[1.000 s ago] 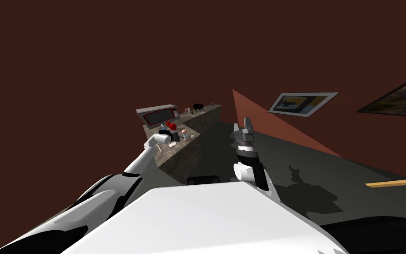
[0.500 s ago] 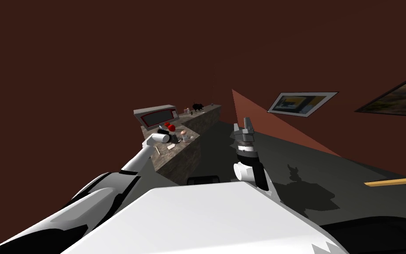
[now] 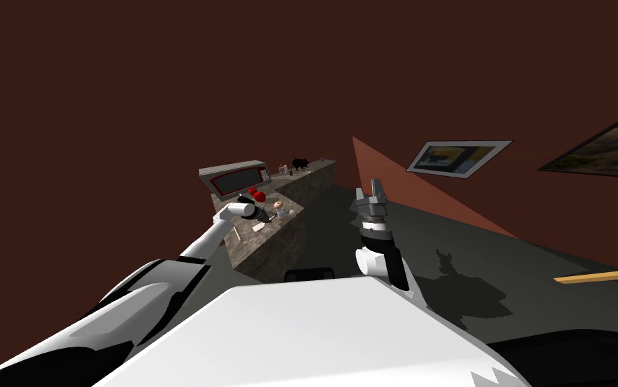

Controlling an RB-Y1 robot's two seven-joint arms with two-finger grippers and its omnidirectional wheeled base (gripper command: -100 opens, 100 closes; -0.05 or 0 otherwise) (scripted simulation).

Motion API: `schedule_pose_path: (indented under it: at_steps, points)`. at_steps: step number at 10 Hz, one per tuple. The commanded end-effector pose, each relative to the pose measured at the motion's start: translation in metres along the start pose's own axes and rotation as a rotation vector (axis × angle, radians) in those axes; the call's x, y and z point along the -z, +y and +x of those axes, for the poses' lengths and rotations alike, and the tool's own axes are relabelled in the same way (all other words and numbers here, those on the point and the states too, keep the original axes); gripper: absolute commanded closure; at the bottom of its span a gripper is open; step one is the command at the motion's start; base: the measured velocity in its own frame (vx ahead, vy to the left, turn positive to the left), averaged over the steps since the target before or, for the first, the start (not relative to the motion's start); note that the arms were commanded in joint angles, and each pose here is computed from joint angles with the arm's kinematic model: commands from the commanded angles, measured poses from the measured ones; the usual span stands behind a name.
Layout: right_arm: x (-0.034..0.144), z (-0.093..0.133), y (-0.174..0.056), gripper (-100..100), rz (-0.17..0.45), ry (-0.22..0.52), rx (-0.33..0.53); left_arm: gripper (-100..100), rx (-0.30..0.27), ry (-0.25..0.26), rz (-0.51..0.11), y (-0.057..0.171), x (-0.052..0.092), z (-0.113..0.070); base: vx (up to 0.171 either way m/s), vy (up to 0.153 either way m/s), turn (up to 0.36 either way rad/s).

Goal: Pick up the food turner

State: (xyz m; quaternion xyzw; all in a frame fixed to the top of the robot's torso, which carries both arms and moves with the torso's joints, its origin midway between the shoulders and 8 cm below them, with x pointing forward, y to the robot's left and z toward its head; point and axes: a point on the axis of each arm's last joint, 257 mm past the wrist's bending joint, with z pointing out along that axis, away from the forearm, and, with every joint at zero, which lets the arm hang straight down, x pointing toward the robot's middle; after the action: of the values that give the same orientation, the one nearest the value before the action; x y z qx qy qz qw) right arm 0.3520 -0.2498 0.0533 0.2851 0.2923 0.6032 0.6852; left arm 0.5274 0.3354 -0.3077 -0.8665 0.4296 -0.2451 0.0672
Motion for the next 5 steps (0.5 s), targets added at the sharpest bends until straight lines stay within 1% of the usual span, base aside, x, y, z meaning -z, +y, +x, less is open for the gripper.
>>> schedule_pose_path:
  at_steps: [1,3,5]
  points:
    - [0.000,0.000,0.000,0,0.000,0.000,0.000,-100,0.052,-0.029,-0.054,0.008,-0.002,-0.013,0.063,0.010,-0.016]
    - [0.000,0.000,0.000,0,0.000,0.000,0.000,-100,0.126,-0.067,-0.126,0.020,-0.001,-0.030,0.080,0.011,-0.024]
    - [0.000,0.000,0.000,0,0.000,0.000,0.000,-100,0.181,-0.092,-0.180,0.030,0.001,-0.041,0.070,0.016,-0.009]
